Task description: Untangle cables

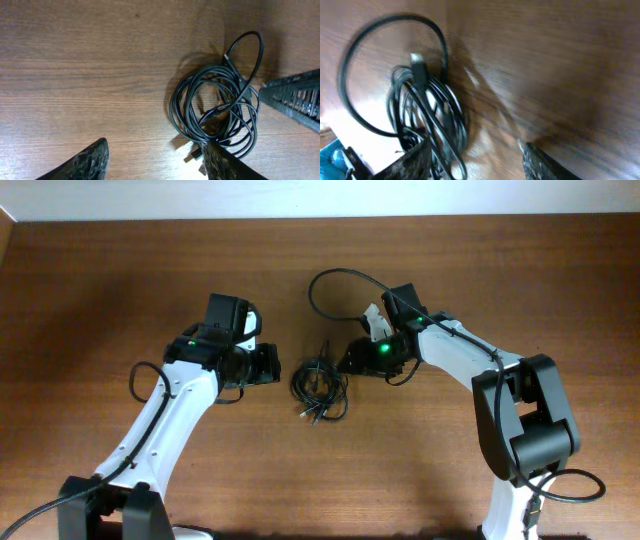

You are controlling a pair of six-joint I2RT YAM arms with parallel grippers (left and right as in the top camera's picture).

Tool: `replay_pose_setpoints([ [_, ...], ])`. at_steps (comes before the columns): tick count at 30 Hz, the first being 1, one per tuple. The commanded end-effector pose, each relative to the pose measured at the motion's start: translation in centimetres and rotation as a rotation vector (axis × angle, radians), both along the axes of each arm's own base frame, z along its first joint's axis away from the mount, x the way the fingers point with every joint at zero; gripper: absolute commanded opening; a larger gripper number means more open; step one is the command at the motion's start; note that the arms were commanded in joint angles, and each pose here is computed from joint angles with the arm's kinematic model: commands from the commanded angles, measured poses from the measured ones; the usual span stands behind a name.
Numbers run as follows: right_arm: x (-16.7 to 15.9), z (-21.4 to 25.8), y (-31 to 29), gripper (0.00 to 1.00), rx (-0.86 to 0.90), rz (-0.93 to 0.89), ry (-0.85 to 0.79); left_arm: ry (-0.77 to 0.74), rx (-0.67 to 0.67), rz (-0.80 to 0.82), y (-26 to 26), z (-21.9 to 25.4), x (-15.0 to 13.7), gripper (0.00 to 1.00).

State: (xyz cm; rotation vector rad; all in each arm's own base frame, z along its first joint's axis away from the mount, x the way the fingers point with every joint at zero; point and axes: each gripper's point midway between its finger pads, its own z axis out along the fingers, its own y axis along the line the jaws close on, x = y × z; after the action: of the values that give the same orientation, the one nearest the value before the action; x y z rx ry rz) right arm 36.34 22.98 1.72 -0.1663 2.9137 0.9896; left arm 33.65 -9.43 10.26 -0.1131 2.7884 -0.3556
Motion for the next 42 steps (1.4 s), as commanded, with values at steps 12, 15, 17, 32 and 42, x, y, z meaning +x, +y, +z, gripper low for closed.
replay_pose_setpoints([
  [12,-1.2,0.2,0.2,0.33,-0.109,0.036,-0.020,0.071,-0.103,-0.166,-5.3,-6.2,1.5,0.53],
  [15,-1.3,0.2,0.3,0.33,-0.109,0.037,-0.018,0.131,-0.092,-0.174,-5.7,-8.9,1.0,0.52],
  [17,-1.4,0.2,0.6,0.33,-0.109,0.045,-0.019,0.187,-0.081,-0.171,-5.5,-10.8,0.4,0.48],
  [32,-7.0,-1.8,-3.7,0.09,-0.397,0.017,0.206,0.187,0.078,-0.101,-2.7,-12.3,0.9,0.14],
  [42,-6.3,4.9,-1.3,0.20,-0.252,0.062,0.275,0.186,0.113,-0.012,-1.8,-12.4,1.3,0.20],
])
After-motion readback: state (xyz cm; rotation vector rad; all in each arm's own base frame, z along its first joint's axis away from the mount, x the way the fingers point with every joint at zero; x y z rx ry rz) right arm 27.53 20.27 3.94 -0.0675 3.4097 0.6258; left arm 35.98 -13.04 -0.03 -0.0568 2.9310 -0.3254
